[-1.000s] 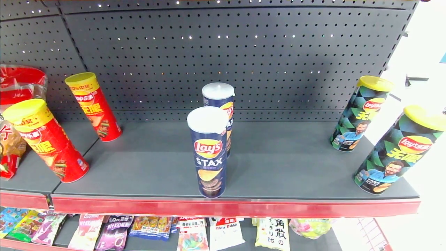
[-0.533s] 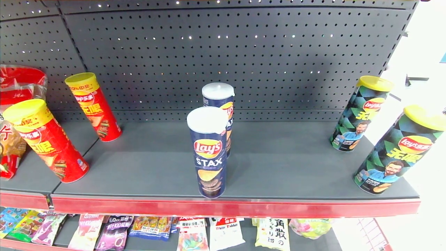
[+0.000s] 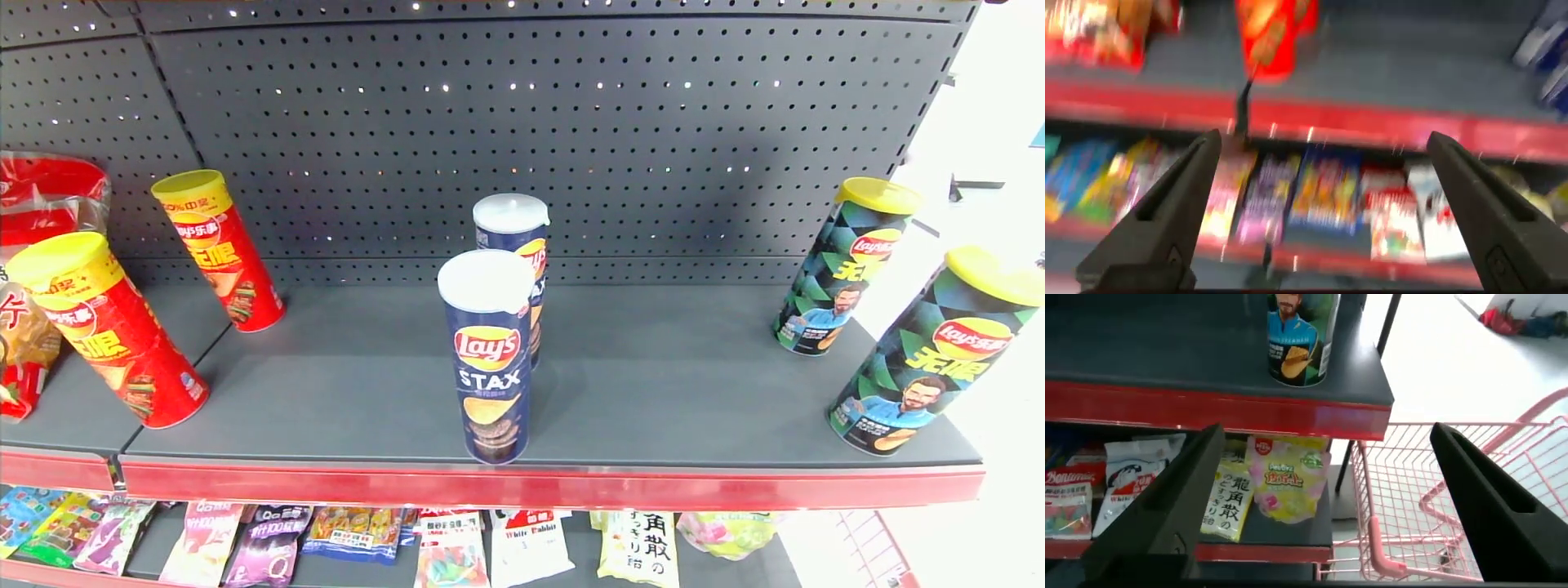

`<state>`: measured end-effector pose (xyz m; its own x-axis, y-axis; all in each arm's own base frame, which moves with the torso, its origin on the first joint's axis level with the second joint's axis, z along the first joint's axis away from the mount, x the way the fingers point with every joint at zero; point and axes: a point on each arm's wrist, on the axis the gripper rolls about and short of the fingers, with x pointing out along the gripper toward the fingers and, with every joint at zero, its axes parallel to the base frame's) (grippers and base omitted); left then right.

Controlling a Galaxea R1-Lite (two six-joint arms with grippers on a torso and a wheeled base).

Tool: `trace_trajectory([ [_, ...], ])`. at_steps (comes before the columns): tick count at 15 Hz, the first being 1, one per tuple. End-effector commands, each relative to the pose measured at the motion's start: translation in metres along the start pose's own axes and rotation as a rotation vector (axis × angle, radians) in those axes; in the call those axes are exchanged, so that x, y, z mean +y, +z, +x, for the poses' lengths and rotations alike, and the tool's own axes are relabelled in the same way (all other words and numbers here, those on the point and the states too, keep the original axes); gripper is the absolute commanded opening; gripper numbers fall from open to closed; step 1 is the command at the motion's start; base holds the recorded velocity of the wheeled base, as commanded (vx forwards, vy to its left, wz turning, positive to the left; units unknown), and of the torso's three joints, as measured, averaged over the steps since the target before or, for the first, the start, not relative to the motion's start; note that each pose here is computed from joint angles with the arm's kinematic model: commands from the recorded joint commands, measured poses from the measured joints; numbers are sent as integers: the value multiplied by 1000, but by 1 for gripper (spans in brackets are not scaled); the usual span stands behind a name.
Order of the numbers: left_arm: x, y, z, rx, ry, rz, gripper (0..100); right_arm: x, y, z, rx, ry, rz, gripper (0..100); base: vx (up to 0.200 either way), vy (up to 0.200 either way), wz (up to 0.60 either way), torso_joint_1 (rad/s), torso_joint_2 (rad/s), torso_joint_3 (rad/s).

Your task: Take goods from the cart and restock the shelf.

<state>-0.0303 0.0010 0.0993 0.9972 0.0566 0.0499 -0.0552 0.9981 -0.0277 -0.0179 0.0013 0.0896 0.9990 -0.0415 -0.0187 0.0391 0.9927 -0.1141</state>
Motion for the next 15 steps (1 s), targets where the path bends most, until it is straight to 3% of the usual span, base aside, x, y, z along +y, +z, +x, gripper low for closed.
trace_trajectory([
  [1, -1, -25, 6, 61, -42, 25, 100, 1, -5, 1, 9, 23, 1, 100, 0, 0, 0, 0, 0, 0],
  [3, -1, -24, 6, 52, -53, 25, 100, 1, -6, -3, -28, 73, 8, 100, 0, 0, 0, 0, 0, 0],
  [6, -1, -24, 6, 51, -47, 25, 100, -2, -7, -6, -53, -45, 52, 100, 0, 0, 0, 0, 0, 0],
  [9, -1, -24, 6, 51, -44, 28, 100, -3, -8, -6, -56, -59, 33, 100, 0, 0, 0, 0, 0, 0],
  [11, -1, -24, 6, 51, -44, 28, 100, -2, -8, -6, -56, -25, 47, 100, 0, 0, 0, 0, 0, 0],
  [12, -1, -24, 6, 51, -44, 28, 100, 0, -13, -5, -37, 51, 71, 100, 0, 0, 0, 0, 0, 0],
  [15, -1, -24, 6, 51, -44, 28, 100, 1, -14, -5, -26, 63, 88, 100, 0, 0, 0, 0, 0, 0],
])
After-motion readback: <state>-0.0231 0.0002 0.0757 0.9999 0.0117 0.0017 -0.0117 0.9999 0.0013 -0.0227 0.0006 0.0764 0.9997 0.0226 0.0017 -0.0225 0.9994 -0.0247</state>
